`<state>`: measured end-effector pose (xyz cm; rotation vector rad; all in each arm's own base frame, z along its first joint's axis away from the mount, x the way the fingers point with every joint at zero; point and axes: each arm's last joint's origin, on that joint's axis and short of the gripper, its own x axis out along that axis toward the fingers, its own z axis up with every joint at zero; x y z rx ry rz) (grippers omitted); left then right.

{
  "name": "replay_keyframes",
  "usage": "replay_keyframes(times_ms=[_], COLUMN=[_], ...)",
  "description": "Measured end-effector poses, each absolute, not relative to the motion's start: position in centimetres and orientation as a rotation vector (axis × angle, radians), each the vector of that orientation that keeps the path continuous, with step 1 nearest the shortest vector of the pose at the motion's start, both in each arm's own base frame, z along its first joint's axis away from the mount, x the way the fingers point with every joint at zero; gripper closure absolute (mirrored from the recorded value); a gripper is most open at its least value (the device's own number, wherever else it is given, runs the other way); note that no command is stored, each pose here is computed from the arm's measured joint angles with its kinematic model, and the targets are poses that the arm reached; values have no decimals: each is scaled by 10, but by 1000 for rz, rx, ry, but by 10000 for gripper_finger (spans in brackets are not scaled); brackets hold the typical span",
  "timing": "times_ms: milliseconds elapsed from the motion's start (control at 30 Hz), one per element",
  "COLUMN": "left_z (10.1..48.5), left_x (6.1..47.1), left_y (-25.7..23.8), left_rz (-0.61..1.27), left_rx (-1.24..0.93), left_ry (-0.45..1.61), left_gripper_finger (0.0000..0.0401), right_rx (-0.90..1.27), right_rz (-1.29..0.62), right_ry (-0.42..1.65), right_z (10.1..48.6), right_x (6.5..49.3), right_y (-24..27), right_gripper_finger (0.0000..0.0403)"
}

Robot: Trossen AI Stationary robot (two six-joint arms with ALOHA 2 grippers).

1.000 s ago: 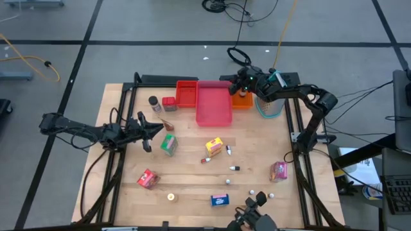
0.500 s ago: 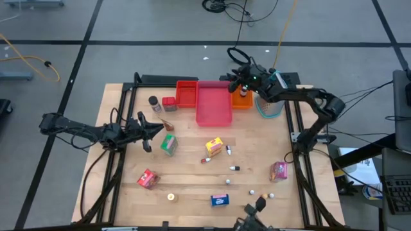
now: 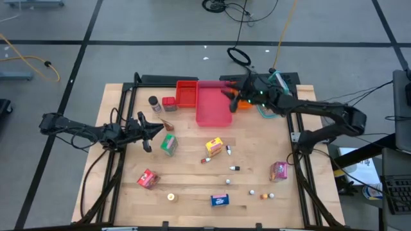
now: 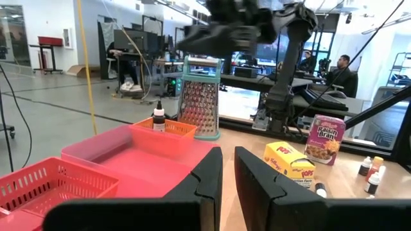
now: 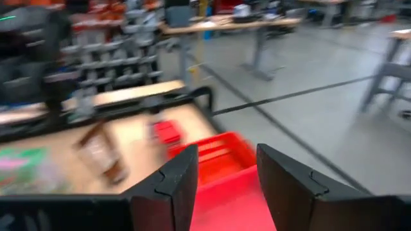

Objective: Pick & Place Kitchen Items
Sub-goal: Put the purple cereal box into the pink bin

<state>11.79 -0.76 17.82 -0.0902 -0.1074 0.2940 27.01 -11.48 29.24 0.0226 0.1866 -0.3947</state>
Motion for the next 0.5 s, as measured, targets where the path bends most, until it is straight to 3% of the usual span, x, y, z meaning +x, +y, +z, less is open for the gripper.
replay_keyframes(times_ms=[500], left_z=[178], left_x=[118], left_y=[-8], left_rz=[293], left_rx=[-99], left_ry=[-109], left_gripper_finger=[361], right_rx=[-8], right_rz=[-35], right_ry=[436], right_z=[298], right_x=[246], right_y=[-11], right_gripper_finger=[252])
